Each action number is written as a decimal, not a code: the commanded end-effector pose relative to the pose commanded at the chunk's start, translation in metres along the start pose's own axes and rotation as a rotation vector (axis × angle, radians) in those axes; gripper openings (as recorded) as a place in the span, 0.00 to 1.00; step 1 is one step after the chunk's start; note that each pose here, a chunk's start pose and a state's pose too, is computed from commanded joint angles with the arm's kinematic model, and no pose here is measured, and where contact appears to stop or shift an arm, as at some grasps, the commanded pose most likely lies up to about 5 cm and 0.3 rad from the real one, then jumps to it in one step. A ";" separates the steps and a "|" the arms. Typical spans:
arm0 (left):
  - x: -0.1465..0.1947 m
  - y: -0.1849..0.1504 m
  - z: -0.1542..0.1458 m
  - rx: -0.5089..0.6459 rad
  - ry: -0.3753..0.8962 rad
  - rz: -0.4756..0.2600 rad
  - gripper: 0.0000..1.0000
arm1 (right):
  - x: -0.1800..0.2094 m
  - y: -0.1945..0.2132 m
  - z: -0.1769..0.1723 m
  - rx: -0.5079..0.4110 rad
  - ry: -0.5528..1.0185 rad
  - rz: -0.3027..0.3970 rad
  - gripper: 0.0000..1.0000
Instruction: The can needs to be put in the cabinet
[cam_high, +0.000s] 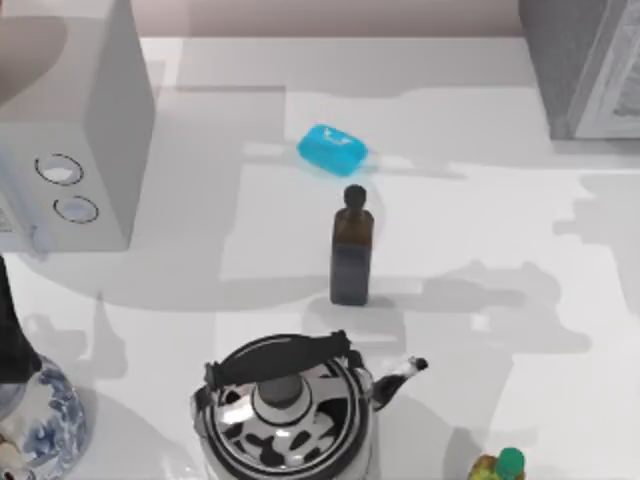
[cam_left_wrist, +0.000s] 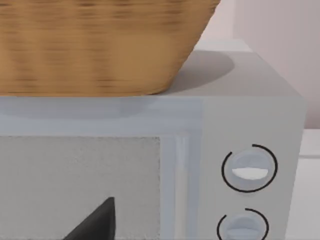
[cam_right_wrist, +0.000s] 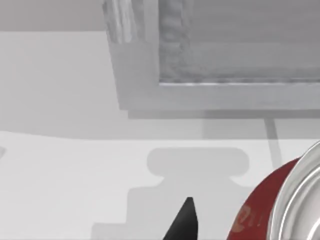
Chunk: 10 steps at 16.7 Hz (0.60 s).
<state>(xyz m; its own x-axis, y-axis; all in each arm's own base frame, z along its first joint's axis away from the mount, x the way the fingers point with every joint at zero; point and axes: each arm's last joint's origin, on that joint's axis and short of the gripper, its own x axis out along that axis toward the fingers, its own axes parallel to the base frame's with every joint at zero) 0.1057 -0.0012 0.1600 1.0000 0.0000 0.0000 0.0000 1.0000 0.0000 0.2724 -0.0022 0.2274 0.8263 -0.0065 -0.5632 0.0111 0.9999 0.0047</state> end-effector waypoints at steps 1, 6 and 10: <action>0.000 0.000 0.000 0.000 0.000 0.000 1.00 | 0.000 0.000 0.000 0.000 0.000 0.000 0.00; 0.000 0.000 0.000 0.000 0.000 0.000 1.00 | -0.029 0.000 -0.013 -0.002 -0.071 0.001 0.00; 0.000 0.000 0.000 0.000 0.000 0.000 1.00 | -0.076 0.000 -0.042 -0.004 -0.231 0.002 0.00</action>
<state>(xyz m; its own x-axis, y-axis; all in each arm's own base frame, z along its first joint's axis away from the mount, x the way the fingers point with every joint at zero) 0.1057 -0.0012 0.1600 1.0000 0.0000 0.0000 0.0000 1.0000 0.0000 0.1862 -0.0015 0.2354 0.9332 -0.0058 -0.3592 0.0071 1.0000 0.0024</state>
